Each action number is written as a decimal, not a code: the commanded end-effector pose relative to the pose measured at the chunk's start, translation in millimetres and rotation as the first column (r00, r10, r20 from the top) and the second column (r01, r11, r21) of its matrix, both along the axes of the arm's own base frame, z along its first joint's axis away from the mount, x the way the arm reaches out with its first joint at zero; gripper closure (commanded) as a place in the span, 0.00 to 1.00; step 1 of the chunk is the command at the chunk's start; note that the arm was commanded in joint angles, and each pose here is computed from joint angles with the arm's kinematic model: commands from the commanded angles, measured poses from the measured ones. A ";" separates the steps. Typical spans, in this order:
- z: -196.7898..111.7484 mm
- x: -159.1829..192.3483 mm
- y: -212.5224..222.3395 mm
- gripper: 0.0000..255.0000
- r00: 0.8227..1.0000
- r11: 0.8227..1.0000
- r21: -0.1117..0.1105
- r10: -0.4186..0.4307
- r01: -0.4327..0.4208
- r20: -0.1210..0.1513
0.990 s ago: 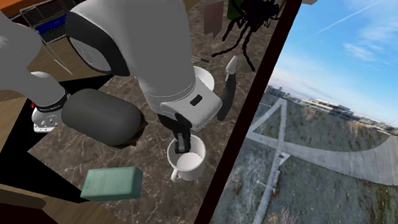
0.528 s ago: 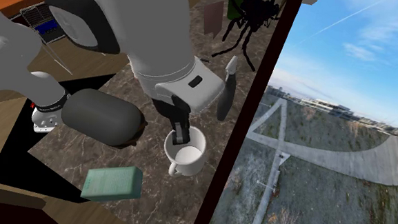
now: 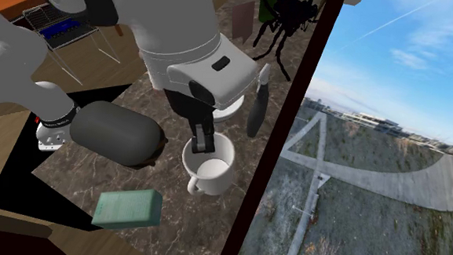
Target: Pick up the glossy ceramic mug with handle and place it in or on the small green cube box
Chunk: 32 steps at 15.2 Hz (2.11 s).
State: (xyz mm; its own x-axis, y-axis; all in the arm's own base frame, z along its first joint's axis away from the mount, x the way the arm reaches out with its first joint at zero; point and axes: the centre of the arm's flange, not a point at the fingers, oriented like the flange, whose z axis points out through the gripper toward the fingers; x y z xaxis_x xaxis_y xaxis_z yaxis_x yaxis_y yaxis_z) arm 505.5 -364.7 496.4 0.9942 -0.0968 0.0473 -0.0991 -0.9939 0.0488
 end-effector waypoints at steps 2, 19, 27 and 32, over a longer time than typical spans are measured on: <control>16.6 0.0 0.4 1.00 1.000 1.000 0.000 0.000 0.000 0.000; 46.3 -195.8 19.6 1.00 1.000 1.000 0.000 0.000 0.000 0.000; 17.3 -219.3 22.0 1.00 1.000 1.000 0.000 0.000 0.000 0.000; -9.1 -219.3 22.0 1.00 1.000 1.000 0.000 0.000 0.000 0.000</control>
State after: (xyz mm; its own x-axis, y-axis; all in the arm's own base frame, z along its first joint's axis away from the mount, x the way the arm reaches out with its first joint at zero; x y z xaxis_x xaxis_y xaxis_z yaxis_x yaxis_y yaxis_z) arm 287.1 -343.0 492.1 0.9942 -0.0968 0.0466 -0.0990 -0.9939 0.0483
